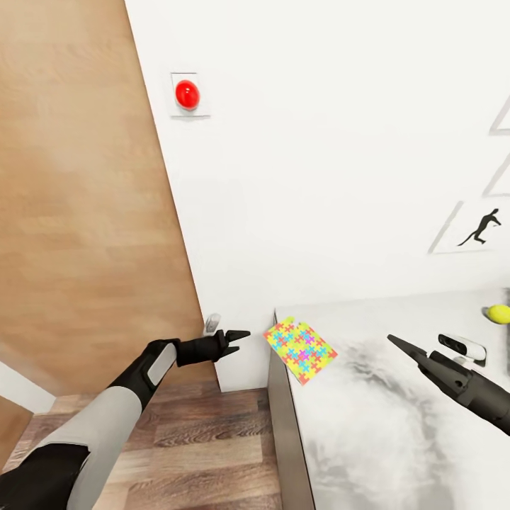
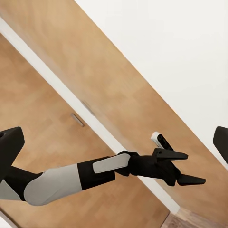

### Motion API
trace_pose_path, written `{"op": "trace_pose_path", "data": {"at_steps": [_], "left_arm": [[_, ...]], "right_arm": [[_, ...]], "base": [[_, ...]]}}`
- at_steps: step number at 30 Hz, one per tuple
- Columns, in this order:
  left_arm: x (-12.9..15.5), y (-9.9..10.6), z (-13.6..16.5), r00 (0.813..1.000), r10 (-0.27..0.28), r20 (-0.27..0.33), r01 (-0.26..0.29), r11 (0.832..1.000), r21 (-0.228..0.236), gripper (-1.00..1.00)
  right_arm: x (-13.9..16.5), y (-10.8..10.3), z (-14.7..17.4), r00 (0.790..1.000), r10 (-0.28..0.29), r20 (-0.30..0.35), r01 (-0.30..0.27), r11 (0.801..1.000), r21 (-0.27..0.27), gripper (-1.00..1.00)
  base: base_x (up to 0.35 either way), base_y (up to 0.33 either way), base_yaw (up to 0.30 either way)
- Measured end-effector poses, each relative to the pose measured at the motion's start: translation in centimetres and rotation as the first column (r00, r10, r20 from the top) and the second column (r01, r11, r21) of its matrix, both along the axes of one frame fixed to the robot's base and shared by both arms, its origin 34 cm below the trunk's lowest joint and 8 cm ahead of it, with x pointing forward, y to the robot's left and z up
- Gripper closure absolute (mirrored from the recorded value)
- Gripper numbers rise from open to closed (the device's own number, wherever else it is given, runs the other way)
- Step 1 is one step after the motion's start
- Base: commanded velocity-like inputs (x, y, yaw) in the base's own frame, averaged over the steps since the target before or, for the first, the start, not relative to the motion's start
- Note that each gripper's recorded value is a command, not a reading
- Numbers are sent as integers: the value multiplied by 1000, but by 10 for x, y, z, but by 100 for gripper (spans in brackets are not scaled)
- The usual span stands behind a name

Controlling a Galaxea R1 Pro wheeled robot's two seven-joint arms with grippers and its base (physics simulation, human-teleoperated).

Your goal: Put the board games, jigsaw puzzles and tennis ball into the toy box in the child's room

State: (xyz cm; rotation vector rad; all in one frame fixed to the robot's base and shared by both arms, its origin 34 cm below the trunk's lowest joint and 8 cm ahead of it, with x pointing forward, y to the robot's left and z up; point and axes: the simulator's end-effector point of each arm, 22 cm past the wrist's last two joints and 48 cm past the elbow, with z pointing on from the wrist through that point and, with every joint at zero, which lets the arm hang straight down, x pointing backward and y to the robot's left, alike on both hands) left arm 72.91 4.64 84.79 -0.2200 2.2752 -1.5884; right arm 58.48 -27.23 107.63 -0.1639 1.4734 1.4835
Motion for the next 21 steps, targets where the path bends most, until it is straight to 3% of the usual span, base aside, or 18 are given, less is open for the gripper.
{"op": "trace_pose_path", "data": {"at_steps": [21], "left_arm": [[6,-1,-26,1000,2,6,-2,1000,6,-100]], "right_arm": [[3,0,-27,1000,0,4,0,1000,0,-100]], "base": [[0,0,0]]}}
